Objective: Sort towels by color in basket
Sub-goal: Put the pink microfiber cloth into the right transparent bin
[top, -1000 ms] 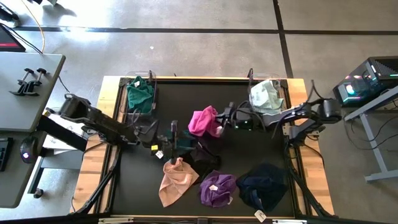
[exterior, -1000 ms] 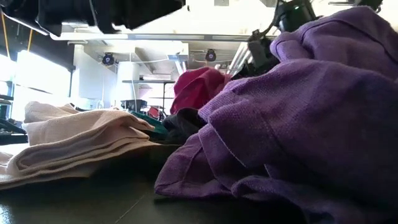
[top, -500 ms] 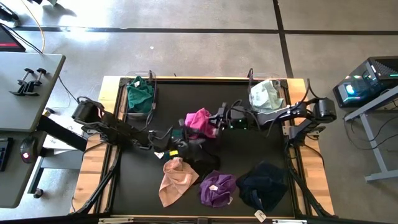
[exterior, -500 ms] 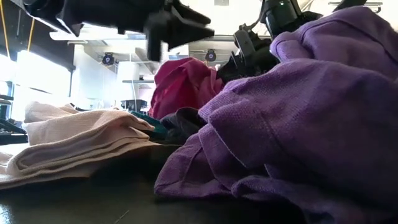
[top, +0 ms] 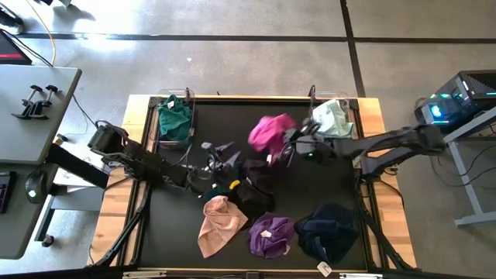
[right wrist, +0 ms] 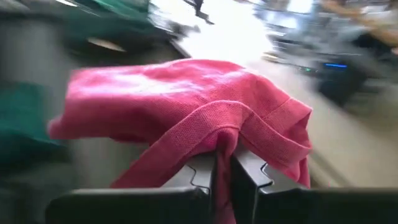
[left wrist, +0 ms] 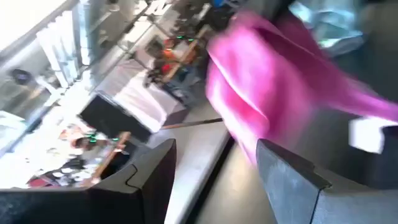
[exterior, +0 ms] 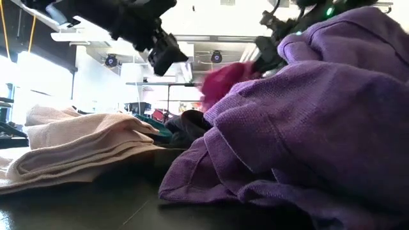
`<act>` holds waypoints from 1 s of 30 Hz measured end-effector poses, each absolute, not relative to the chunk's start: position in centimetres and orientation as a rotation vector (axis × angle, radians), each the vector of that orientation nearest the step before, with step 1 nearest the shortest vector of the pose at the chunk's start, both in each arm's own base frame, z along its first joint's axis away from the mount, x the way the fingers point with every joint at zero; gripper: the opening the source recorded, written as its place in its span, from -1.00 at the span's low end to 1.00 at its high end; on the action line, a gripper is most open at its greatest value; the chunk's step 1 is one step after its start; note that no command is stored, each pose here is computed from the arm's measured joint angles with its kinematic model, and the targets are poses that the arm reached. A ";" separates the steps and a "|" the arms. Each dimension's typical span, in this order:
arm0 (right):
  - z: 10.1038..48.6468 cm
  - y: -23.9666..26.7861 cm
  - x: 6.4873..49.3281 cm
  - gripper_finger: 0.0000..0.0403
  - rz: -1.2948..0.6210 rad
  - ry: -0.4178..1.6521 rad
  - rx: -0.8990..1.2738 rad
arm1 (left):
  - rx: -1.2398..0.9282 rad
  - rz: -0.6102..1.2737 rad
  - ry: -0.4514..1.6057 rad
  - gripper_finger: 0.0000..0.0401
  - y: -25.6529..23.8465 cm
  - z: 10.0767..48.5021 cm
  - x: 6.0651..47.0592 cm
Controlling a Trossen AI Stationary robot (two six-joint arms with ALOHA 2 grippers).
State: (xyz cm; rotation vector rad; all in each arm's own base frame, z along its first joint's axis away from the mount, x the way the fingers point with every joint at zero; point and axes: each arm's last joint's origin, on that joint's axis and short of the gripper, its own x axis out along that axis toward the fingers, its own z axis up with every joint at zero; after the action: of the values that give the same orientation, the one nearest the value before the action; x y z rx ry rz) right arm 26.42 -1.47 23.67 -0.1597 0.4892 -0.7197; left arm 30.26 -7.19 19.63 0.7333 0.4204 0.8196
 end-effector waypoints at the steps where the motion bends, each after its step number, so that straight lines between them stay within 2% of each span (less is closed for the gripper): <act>1: 24.7 -1.4 25.7 -0.91 -0.766 0.518 -0.195 | 0.714 0.812 0.422 0.05 -7.3 19.2 30.0; 5: 29.3 -0.7 23.1 -0.91 -0.884 0.583 -0.295 | 0.556 0.703 0.396 0.05 -7.5 17.5 29.5; 8: 31.7 -0.3 21.8 -0.91 -0.943 0.604 -0.348 | 0.402 0.456 0.429 0.05 -7.1 16.4 29.9; 11: 33.1 -0.1 21.0 -0.91 -0.915 0.649 -0.379 | 0.286 0.275 0.491 0.05 -6.4 15.7 30.1; 18: 33.3 -0.1 20.1 -0.91 -0.839 0.768 -0.386 | 0.256 0.290 0.503 0.05 -5.7 15.5 30.2; 24: 31.6 0.6 20.2 -0.91 -0.496 0.917 -0.320 | 0.271 0.292 0.496 0.05 -5.7 15.6 30.2; 28: 29.2 1.3 21.0 -0.91 -0.235 0.931 -0.223 | 0.271 0.292 0.494 0.05 -5.7 15.6 30.2; 30: 27.7 1.6 21.3 -0.91 -0.168 0.914 -0.199 | 0.271 0.292 0.494 0.05 -5.7 15.6 30.2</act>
State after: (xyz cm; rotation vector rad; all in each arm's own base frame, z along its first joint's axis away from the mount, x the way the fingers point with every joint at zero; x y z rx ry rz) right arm 21.30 1.65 27.74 -0.1990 0.9137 -0.1677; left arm 30.22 -5.70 15.64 0.2708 0.4944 0.2923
